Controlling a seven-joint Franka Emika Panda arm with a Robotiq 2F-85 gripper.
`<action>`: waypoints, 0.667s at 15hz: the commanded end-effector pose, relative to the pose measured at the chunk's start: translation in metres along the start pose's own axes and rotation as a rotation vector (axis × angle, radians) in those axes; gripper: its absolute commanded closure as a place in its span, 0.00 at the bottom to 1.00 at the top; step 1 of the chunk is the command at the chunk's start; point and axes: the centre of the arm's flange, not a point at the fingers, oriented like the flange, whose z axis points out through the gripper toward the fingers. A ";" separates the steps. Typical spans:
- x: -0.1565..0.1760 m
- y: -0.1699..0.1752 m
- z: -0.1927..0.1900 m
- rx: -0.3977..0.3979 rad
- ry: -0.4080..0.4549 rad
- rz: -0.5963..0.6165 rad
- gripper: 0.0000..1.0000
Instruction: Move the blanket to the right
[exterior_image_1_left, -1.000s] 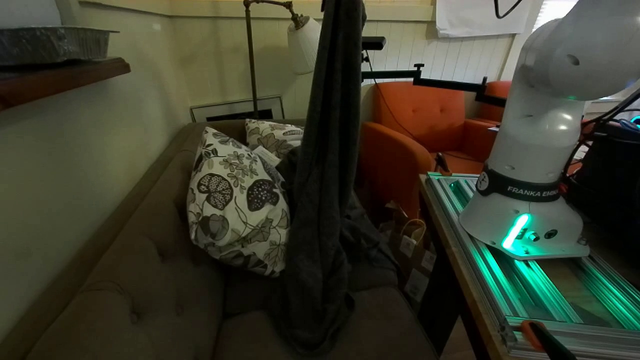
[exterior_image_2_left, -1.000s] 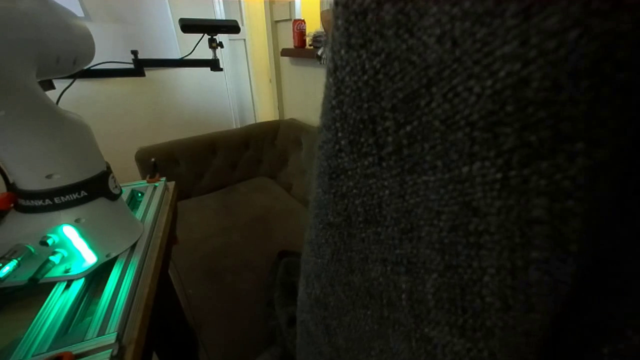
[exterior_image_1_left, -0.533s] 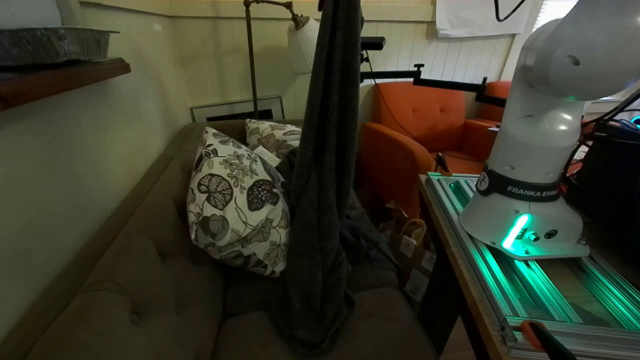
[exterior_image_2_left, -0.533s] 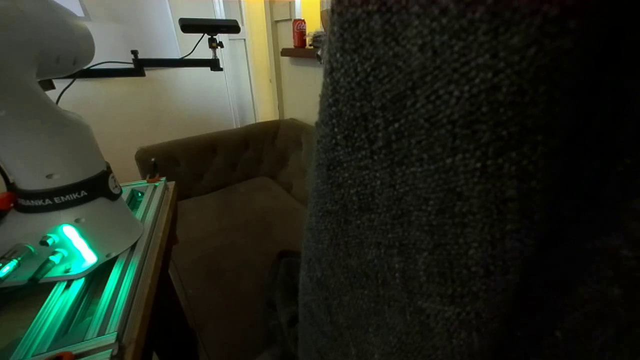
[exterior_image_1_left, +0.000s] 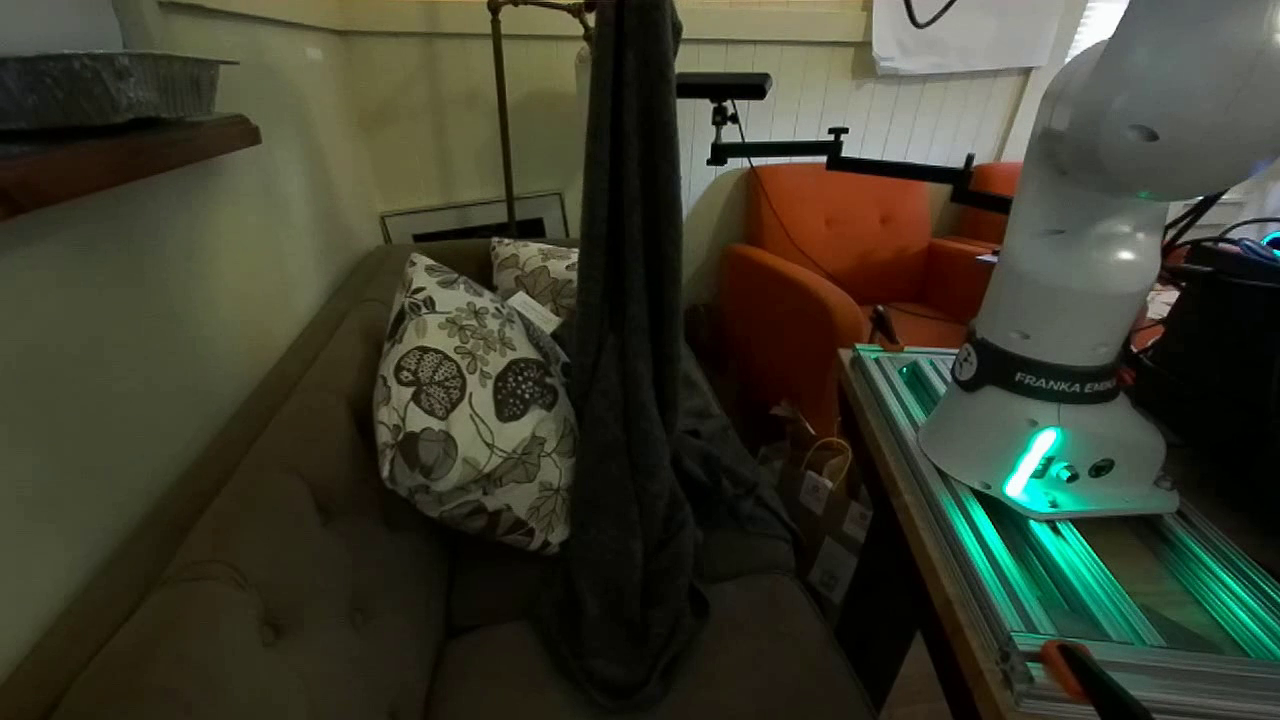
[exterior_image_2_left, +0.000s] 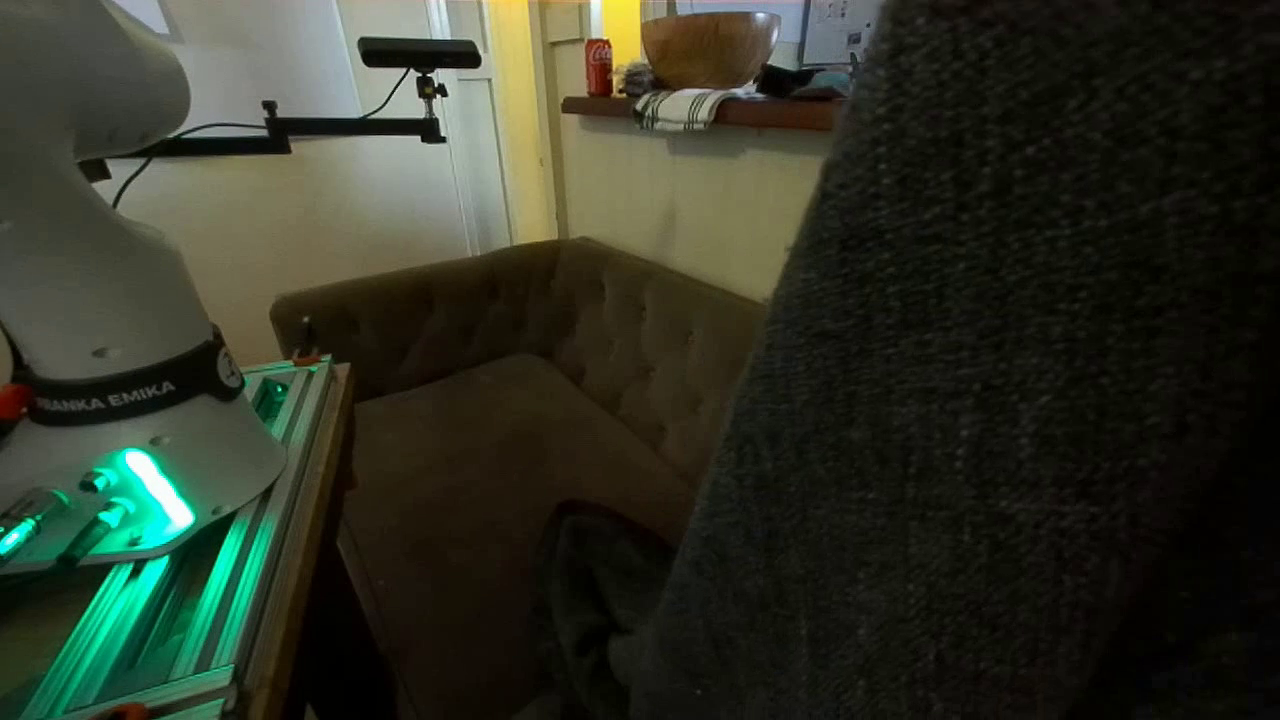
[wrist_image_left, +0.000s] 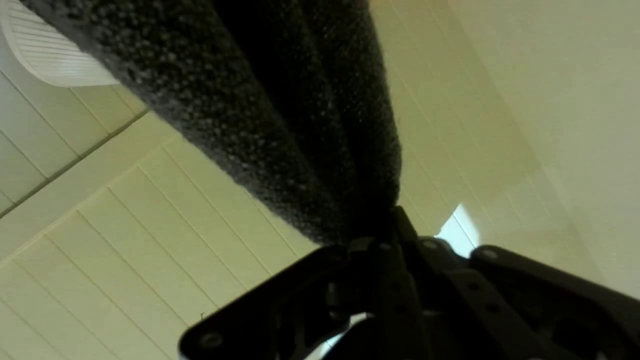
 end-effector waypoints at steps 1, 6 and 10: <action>-0.003 -0.052 0.073 -0.037 0.071 -0.005 0.99; -0.022 -0.060 0.134 -0.111 0.052 0.045 0.99; -0.063 -0.001 0.112 -0.157 -0.004 0.049 0.98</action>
